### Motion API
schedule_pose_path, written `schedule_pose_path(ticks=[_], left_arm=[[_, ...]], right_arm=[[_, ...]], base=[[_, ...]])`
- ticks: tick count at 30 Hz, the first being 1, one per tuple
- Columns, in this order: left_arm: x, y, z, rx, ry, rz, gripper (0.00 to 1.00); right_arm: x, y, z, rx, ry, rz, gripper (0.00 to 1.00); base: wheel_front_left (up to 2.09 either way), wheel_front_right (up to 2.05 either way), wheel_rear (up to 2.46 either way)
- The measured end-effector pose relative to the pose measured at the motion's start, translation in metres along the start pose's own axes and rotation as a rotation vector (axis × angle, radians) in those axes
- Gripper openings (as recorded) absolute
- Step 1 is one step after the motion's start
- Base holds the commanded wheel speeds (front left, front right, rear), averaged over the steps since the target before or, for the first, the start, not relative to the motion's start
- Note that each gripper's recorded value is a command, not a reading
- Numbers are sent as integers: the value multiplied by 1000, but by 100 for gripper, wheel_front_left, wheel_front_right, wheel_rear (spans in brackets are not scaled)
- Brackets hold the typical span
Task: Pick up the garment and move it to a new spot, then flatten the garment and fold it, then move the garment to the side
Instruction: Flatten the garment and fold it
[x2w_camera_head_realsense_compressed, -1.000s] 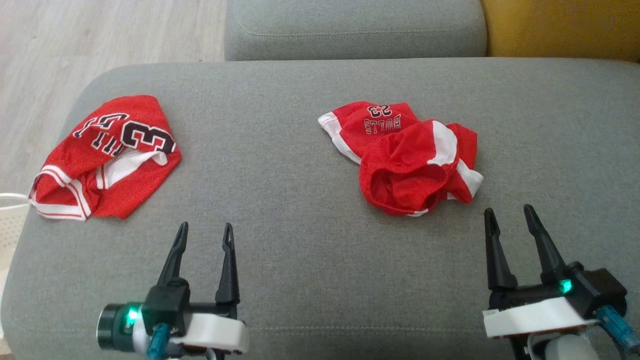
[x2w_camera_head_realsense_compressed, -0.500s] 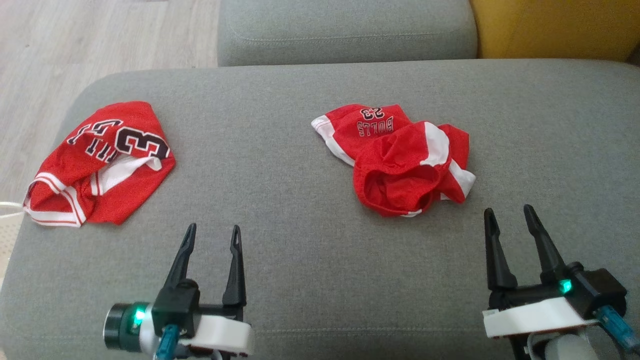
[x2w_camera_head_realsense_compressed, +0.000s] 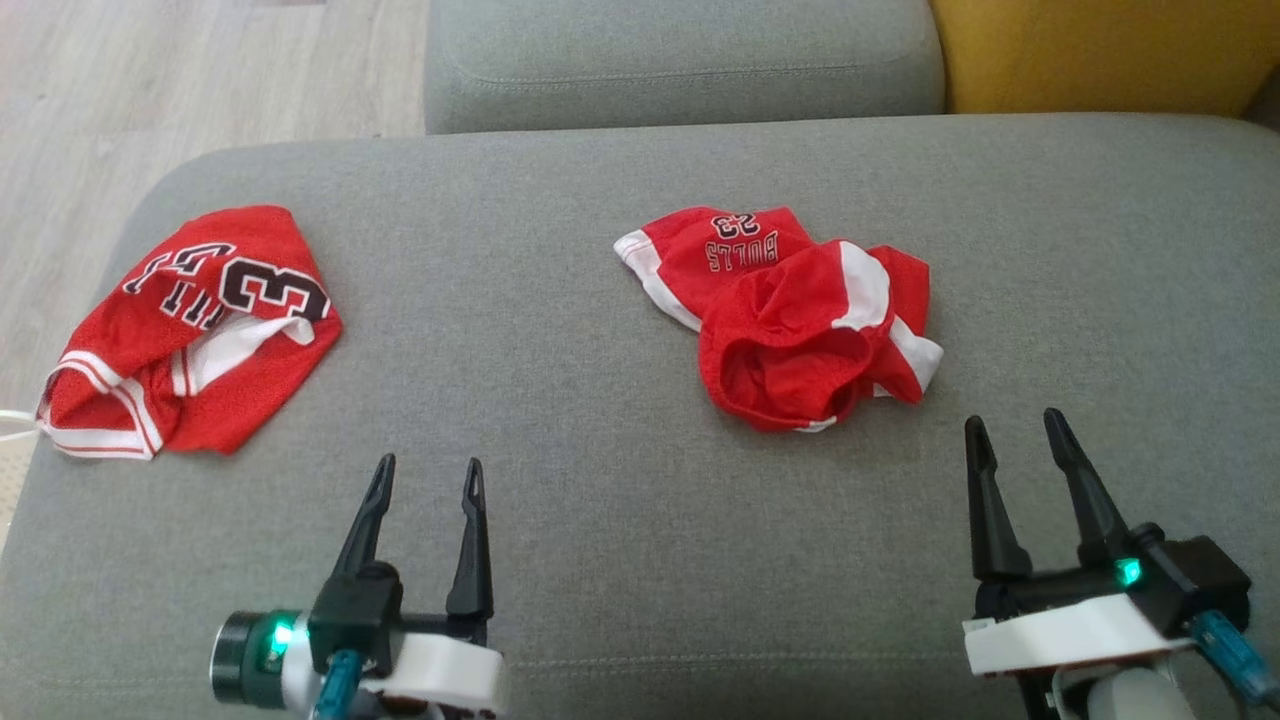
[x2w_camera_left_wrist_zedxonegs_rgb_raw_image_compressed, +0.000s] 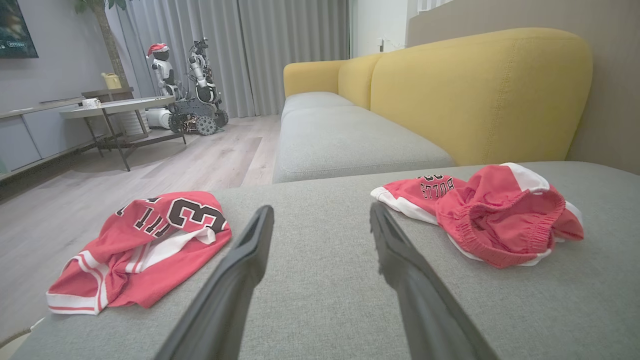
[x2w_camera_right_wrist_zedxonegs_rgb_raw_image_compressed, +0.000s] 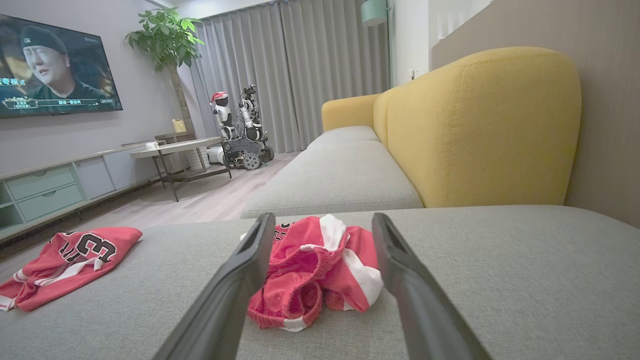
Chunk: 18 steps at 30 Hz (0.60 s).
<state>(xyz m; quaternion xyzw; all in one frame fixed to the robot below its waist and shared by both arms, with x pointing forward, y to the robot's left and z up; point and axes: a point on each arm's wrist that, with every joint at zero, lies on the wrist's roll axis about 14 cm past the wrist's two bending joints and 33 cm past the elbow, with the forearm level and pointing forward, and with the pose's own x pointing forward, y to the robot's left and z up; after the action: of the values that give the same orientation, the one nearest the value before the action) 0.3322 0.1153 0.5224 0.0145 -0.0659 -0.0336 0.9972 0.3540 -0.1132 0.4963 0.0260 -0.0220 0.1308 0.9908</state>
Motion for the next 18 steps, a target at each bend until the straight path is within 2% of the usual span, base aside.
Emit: schedule_pose_path(ticks=[7,13,18], left_arm=[[7,-18,-12,-92,45,-80,100],[34,-71,-6,-213,37,-295,100],[53,-118,-20,-313,102,-472,100]], right_arm=[[0,-8,3,8,-12,-25,100],[12,-20,21,-2,-69,-52,100],[29,-32,40,-17,-129,-73,100]], base=[[0,0,0],[0,0,0],[0,0,0]])
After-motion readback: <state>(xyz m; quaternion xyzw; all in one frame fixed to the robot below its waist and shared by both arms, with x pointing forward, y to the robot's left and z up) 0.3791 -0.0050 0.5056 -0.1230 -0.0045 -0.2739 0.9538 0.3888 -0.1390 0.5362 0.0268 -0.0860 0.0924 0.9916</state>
